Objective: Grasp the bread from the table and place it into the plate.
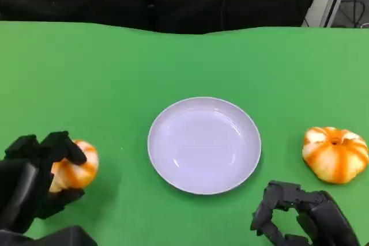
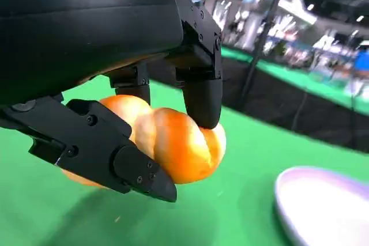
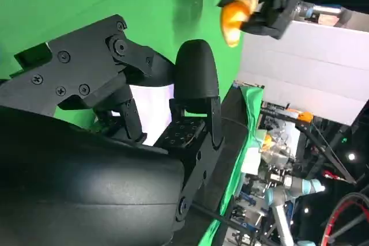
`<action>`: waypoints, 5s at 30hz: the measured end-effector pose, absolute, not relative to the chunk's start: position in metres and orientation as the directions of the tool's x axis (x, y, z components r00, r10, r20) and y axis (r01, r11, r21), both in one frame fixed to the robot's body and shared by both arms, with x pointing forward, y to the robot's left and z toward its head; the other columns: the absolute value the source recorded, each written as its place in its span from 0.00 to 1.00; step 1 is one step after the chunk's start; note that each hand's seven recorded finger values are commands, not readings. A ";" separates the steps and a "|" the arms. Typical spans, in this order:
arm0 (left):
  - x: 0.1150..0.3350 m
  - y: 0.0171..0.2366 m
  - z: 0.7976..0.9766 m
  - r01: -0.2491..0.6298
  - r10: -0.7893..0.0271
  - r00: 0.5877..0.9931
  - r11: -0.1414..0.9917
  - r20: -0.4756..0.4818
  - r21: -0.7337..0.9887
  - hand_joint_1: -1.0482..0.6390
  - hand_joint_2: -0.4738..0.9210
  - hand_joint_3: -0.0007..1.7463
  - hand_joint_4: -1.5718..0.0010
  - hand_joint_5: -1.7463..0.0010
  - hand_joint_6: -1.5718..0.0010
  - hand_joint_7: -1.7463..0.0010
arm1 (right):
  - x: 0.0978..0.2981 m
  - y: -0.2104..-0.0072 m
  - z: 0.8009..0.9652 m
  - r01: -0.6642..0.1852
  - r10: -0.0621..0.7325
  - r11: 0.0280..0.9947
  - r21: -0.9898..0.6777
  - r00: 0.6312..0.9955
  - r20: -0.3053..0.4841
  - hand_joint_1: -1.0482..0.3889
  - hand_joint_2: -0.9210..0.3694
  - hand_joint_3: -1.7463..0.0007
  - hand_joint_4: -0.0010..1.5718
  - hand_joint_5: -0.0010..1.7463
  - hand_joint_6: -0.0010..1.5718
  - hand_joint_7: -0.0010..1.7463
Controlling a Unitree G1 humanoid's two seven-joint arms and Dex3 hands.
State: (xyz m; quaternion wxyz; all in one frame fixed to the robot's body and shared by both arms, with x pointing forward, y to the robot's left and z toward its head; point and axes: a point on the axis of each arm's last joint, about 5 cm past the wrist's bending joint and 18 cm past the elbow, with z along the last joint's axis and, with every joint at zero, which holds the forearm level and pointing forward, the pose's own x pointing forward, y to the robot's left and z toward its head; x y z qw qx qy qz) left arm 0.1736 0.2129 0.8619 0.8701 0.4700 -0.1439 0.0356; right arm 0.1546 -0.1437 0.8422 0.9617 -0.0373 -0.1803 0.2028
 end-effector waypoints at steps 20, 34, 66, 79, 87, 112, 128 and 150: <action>0.181 0.165 0.906 -0.180 -0.270 0.866 0.617 0.421 0.766 0.61 0.89 0.00 0.59 0.00 0.65 0.00 | 0.157 -0.140 0.842 -0.385 0.413 0.911 -0.150 0.849 0.329 0.57 0.23 0.50 0.51 0.91 0.51 0.74; 0.199 0.134 0.922 -0.119 -0.365 0.820 0.645 0.441 0.755 0.60 0.90 0.00 0.62 0.00 0.66 0.00 | 0.157 -0.139 0.840 -0.384 0.415 0.910 -0.157 0.852 0.320 0.56 0.20 0.52 0.49 0.92 0.51 0.75; 0.250 0.096 0.882 0.170 -0.561 0.790 0.589 0.248 0.790 0.58 0.90 0.01 0.64 0.00 0.66 0.03 | 0.157 -0.130 0.840 -0.396 0.421 0.907 -0.143 0.846 0.327 0.58 0.20 0.52 0.51 0.89 0.50 0.75; 0.262 0.084 0.882 0.225 -0.617 0.758 0.553 0.212 0.802 0.59 0.89 0.00 0.64 0.00 0.63 0.07 | 0.157 -0.129 0.840 -0.401 0.424 0.905 -0.140 0.844 0.327 0.56 0.20 0.52 0.50 0.90 0.51 0.74; 0.265 0.077 0.884 0.241 -0.646 0.734 0.534 0.208 0.810 0.59 0.88 0.00 0.65 0.00 0.61 0.09 | 0.156 -0.128 0.839 -0.405 0.429 0.903 -0.141 0.842 0.327 0.56 0.20 0.53 0.51 0.88 0.52 0.73; 0.271 0.076 0.890 0.333 -0.686 0.723 0.453 0.084 0.827 0.32 1.00 0.05 0.54 1.00 0.58 1.00 | 0.156 -0.125 0.838 -0.405 0.426 0.904 -0.134 0.839 0.339 0.57 0.21 0.52 0.50 0.87 0.51 0.73; 0.273 0.082 0.894 0.451 -0.704 0.709 0.494 0.037 0.743 0.13 1.00 0.43 0.77 1.00 0.79 1.00 | 0.156 -0.125 0.839 -0.403 0.428 0.904 -0.143 0.836 0.343 0.56 0.21 0.51 0.51 0.88 0.51 0.73; 0.256 0.123 0.912 0.403 -0.512 0.782 0.850 0.356 0.339 0.11 1.00 0.38 0.70 0.99 0.74 0.99 | 0.156 -0.125 0.838 -0.406 0.429 0.903 -0.139 0.838 0.338 0.57 0.21 0.52 0.51 0.90 0.51 0.75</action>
